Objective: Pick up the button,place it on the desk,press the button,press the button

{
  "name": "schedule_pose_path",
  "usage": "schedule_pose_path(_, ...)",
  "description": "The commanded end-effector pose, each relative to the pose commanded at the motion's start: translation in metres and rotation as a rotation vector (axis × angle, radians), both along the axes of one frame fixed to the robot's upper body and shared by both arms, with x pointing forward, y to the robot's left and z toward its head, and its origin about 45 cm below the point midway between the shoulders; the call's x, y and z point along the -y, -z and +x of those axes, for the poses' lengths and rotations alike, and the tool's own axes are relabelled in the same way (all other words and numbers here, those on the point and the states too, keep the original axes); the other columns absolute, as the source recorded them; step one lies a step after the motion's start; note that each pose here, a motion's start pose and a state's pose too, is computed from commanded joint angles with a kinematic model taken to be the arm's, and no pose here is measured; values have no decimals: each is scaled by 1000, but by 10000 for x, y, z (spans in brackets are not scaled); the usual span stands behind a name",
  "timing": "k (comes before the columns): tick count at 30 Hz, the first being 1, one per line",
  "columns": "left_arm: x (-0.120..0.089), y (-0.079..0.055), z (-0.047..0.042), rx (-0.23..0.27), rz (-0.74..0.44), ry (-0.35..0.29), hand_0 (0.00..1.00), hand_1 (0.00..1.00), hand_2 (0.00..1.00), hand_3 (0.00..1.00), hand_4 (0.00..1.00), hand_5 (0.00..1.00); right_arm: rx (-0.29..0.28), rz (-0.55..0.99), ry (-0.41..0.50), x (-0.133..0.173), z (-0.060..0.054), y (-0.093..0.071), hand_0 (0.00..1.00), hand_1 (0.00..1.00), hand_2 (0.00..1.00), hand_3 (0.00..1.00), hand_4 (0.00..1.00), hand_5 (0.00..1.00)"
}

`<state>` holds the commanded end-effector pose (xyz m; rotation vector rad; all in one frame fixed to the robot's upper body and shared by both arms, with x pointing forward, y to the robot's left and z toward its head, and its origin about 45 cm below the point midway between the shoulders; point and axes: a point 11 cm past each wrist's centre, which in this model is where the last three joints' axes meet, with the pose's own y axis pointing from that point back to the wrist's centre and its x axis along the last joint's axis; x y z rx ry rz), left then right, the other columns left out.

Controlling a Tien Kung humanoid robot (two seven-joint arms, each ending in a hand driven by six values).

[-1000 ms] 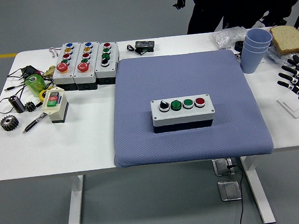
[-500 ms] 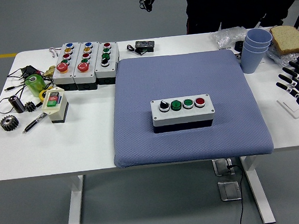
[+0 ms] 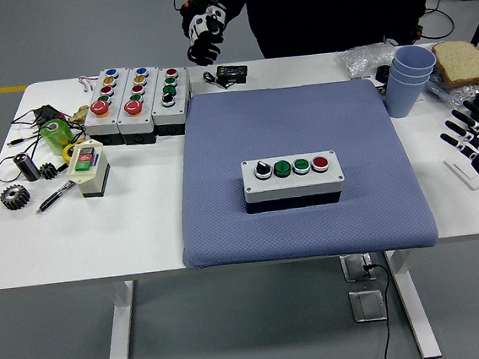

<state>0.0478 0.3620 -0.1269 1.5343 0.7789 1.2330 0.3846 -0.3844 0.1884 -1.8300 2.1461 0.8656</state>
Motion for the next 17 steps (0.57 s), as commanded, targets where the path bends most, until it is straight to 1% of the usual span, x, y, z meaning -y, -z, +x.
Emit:
schedule_pose_path(5,-3,-1,2,0,0,0,623,657,677,594,332,642,7,4,-5,-25,21,-21,658,601,632,635,792,438)
schedule_pose_path(17,-1,-1,5,0,0,2,623,657,676,595,331,638,-7,28,8,-23,7,11,657,598,633,628,785,426)
